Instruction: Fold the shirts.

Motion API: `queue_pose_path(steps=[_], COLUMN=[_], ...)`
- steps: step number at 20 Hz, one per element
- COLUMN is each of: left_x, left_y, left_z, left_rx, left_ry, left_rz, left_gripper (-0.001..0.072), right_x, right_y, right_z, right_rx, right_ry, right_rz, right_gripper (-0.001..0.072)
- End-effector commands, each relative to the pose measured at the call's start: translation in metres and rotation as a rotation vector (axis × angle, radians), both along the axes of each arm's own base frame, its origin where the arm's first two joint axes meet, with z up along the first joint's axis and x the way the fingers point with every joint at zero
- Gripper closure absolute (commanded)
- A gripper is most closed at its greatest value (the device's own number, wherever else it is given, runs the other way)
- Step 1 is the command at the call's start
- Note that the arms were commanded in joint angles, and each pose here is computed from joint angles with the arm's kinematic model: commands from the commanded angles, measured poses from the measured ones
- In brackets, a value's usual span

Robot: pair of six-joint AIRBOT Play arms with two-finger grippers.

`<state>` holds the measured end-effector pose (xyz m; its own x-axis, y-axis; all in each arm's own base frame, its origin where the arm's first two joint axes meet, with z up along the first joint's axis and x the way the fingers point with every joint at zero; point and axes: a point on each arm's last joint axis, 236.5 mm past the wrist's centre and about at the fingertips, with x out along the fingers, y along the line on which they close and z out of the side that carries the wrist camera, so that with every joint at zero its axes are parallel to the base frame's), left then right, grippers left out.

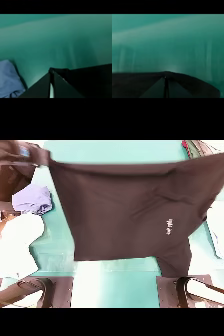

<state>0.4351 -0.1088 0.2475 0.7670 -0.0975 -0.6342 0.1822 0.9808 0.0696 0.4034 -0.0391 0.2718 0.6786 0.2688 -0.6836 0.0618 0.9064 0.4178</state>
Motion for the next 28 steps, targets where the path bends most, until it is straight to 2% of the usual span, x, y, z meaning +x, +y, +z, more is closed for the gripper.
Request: queue_pose_path(steps=[1,5,10,13,18,24,28], left_x=[0.042,0.096,0.144,0.155,0.15,0.086,0.065], left_y=[-0.012,-0.023,0.034,0.057,0.056,0.07,0.069], left_z=[-0.075,-0.097,-0.105,-0.109,-0.158,-0.241,-0.278], left_rx=[0.056,0.075,-0.099,-0.101,-0.053,0.064,0.062], left_ry=[0.106,-0.005,-0.093,-0.115,0.024,0.4,0.484], left_rz=[-0.005,-0.027,0.176,0.2,0.173,0.182,0.179], left_gripper=[0.0683,0.0682,0.0682,0.0682,0.0682,0.0682,0.0682], right_x=[0.046,0.114,0.166,0.178,0.163,0.108,0.091], right_y=[0.011,0.016,0.0,-0.004,-0.002,0.012,0.018], right_z=[-0.101,-0.138,-0.153,-0.163,-0.198,-0.27,-0.295], right_rx=[-0.136,-0.155,-0.163,-0.175,-0.185,-0.149,-0.126], right_ry=[0.178,0.069,-0.034,-0.05,0.055,0.321,0.393], right_rz=[0.022,-0.011,-0.07,-0.076,-0.042,0.026,0.038], right_gripper=[0.0691,0.0691,0.0691,0.0691,0.0691,0.0691,0.0688])
